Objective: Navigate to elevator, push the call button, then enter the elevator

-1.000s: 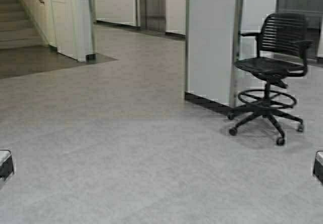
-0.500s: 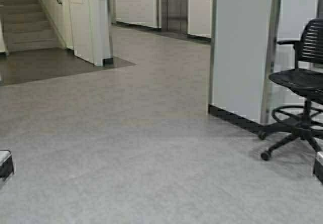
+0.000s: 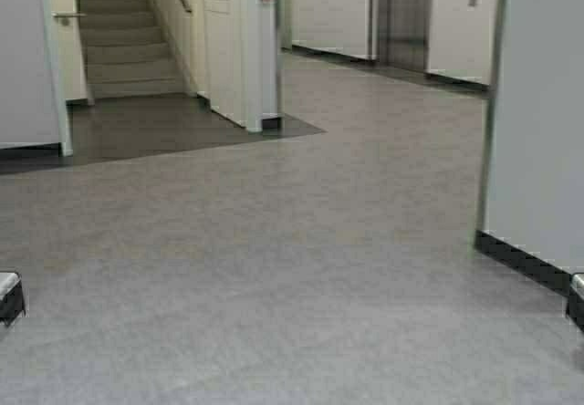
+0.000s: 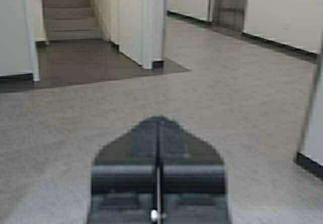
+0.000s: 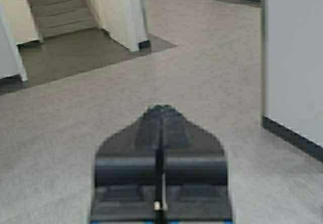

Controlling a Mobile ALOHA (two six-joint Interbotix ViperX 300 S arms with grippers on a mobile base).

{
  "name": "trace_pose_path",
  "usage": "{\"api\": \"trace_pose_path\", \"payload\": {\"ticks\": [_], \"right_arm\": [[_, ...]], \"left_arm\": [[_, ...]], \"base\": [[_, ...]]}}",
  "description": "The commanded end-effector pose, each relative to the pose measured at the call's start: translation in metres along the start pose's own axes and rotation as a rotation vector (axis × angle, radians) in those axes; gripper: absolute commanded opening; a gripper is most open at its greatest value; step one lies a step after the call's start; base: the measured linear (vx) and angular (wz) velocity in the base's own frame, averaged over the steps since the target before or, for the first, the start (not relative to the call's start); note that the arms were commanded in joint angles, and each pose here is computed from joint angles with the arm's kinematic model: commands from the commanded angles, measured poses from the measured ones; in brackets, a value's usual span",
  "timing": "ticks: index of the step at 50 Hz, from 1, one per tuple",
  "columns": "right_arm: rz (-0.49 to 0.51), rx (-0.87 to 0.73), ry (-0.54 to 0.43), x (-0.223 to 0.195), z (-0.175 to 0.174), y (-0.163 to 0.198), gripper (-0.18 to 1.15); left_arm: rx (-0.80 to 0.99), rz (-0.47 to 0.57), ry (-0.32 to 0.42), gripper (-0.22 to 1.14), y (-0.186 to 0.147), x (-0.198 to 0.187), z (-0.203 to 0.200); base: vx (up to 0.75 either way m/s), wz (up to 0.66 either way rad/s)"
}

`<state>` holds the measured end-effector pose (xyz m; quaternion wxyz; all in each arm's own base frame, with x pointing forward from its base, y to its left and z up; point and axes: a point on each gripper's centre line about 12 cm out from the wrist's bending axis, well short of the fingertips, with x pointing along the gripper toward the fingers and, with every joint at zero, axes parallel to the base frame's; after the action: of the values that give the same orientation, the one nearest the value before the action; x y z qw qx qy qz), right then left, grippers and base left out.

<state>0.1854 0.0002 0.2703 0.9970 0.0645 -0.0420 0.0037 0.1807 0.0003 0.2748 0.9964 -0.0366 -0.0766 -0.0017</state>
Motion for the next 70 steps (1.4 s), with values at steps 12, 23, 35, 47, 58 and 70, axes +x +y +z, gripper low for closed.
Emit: {"api": "trace_pose_path", "payload": {"ticks": [12,23,35,47,58,70], "right_arm": [[0.001,-0.006,-0.017,0.002,0.005,0.0,0.07],[0.001,-0.005,-0.02,0.001,0.005,0.0,0.07],[0.003,-0.003,-0.046,-0.001,0.012,0.001,0.07],[0.003,-0.005,-0.034,0.0,0.009,0.001,0.07],[0.002,-0.008,-0.025,0.002,0.007,0.001,0.07],[0.0,-0.003,-0.009,0.003,0.004,0.0,0.07]], "left_arm": [[-0.002,-0.001,-0.005,0.02,-0.001,0.009,0.007],[-0.049,0.003,0.043,0.02,0.0,0.009,-0.005],[-0.056,-0.001,0.022,0.02,-0.001,0.008,0.001],[-0.057,0.0,0.034,0.02,0.0,0.01,-0.002],[-0.057,-0.003,0.011,0.02,-0.001,0.006,0.003],[-0.057,-0.001,0.026,0.02,0.0,0.007,-0.002]], "base": [[0.77,0.14],[0.82,0.06],[0.78,0.09],[0.81,0.08],[0.79,0.0],[0.82,-0.14]]}}
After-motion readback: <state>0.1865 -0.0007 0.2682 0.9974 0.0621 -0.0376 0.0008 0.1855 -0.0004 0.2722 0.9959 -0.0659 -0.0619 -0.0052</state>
